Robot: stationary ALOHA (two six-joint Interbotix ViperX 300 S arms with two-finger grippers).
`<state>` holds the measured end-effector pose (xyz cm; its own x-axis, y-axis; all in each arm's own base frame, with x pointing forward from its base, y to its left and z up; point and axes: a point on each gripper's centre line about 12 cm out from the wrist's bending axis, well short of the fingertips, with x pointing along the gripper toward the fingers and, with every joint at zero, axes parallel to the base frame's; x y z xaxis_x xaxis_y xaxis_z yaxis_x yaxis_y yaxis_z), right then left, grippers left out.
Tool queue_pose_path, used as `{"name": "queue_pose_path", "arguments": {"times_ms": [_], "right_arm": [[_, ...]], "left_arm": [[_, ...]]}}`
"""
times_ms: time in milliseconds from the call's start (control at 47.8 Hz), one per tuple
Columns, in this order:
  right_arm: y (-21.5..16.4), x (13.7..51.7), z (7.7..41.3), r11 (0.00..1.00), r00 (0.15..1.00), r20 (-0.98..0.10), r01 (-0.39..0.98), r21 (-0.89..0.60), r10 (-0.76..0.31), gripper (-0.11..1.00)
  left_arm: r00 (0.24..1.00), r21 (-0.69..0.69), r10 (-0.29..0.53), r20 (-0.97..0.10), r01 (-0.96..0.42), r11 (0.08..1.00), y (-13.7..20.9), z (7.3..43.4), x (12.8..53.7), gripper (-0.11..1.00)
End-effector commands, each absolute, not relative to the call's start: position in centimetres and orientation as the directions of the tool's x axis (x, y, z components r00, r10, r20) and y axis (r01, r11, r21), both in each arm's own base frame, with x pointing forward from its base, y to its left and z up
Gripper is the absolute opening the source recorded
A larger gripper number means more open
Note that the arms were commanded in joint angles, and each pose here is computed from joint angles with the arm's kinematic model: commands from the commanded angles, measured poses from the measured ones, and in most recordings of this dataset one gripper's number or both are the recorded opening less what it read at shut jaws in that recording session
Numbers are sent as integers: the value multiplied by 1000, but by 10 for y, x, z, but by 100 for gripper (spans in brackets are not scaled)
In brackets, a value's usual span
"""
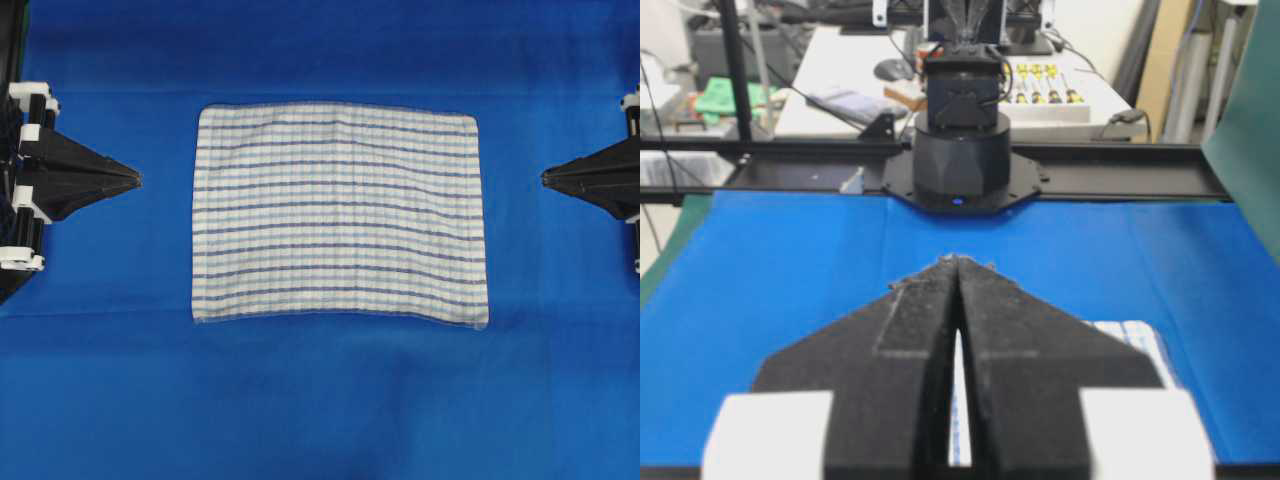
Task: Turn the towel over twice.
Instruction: 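Move both grippers toward the far corners of the striped towel, then grasp the towel's far left and far right corners with both grippers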
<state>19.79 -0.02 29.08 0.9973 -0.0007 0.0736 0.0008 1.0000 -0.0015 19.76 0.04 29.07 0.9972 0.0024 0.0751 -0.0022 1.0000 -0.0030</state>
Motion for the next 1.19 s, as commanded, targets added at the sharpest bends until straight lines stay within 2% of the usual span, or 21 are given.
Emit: {"name": "queue_pose_path", "arguments": {"times_ms": [0,168,314,607,670,796,838,921,1005,1026,1173], "right_arm": [[-2,202,301,1000,996,93,13,-23,-10,0],[-12,205,297,998,997,52,61,-23,-59,0],[-28,209,288,991,991,-8,133,-23,-133,0],[-74,222,251,948,934,-174,319,16,-312,0],[-85,225,239,932,911,-225,361,24,-347,0],[-103,232,221,909,868,-309,417,29,-388,2],[-110,235,213,900,850,-341,436,29,-401,9],[-120,241,199,889,822,-394,458,25,-412,36],[-130,246,183,877,788,-451,479,22,-419,60],[-134,247,178,873,776,-470,488,22,-421,62],[-147,253,149,858,722,-550,513,18,-419,59]], "left_arm": [[996,-7,20,90,-19,1000,4,299,201,0],[995,5,62,78,-63,998,12,297,202,0],[989,-1,140,52,-140,990,28,291,205,0],[953,14,288,-93,-288,957,66,257,220,2],[941,14,311,-132,-312,950,73,247,224,9],[922,19,336,-191,-339,941,84,229,232,45],[916,23,342,-209,-345,938,87,223,235,59],[899,43,356,-255,-357,933,94,207,240,81],[877,65,372,-305,-371,927,103,191,245,81],[871,64,378,-312,-378,923,106,188,246,80],[835,69,413,-363,-418,906,123,162,251,84]]}}
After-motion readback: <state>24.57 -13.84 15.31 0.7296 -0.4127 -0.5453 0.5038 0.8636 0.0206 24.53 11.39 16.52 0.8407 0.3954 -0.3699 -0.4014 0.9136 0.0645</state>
